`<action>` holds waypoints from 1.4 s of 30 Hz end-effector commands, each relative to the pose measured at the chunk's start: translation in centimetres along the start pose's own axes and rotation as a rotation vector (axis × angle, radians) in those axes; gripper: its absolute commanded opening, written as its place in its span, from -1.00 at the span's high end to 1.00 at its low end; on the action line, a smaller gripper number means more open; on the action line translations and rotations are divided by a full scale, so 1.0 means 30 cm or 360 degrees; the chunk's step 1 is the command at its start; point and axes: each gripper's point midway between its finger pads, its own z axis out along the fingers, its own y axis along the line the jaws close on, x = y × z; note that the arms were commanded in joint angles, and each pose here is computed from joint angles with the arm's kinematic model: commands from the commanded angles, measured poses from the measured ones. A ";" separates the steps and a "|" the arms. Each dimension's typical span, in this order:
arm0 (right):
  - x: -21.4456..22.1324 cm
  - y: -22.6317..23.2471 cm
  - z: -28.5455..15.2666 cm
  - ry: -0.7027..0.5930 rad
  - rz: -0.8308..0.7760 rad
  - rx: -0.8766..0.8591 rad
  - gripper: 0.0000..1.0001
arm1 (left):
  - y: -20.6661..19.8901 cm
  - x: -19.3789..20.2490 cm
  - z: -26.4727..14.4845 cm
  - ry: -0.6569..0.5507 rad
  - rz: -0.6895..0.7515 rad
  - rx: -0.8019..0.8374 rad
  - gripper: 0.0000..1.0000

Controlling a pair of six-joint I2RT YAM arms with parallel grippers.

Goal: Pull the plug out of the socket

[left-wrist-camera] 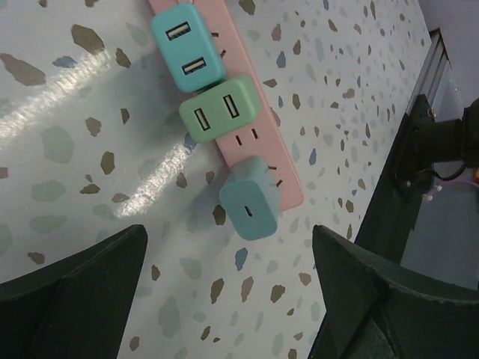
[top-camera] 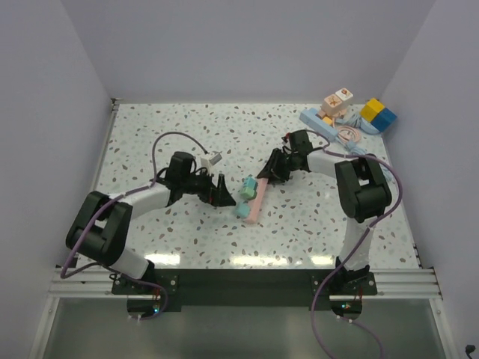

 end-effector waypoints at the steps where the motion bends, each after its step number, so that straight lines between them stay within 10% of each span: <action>1: 0.054 -0.043 0.042 0.0080 -0.0119 0.0103 1.00 | -0.053 -0.010 0.040 0.0064 0.0120 0.0172 -0.93; 16: 0.084 0.001 0.089 0.0024 -0.0061 0.0107 1.00 | -0.071 0.102 0.170 0.0172 0.0008 0.0151 -0.90; 23: 0.109 0.009 0.099 0.0028 -0.0044 0.0098 0.97 | -0.061 0.150 0.194 0.0217 -0.0039 0.0135 -0.09; 28: 0.116 0.000 0.080 0.0014 -0.0038 0.0123 -0.11 | -0.058 0.146 0.185 0.0191 -0.0042 0.0103 0.34; 32: 0.105 0.001 0.042 -0.0085 0.0017 0.0141 -0.59 | -0.060 0.137 0.177 0.0168 -0.0048 0.0082 0.49; 42: 0.171 0.005 -0.094 -0.0217 0.0010 0.0074 -0.53 | -0.050 0.069 0.166 0.0055 -0.0057 -0.0032 0.78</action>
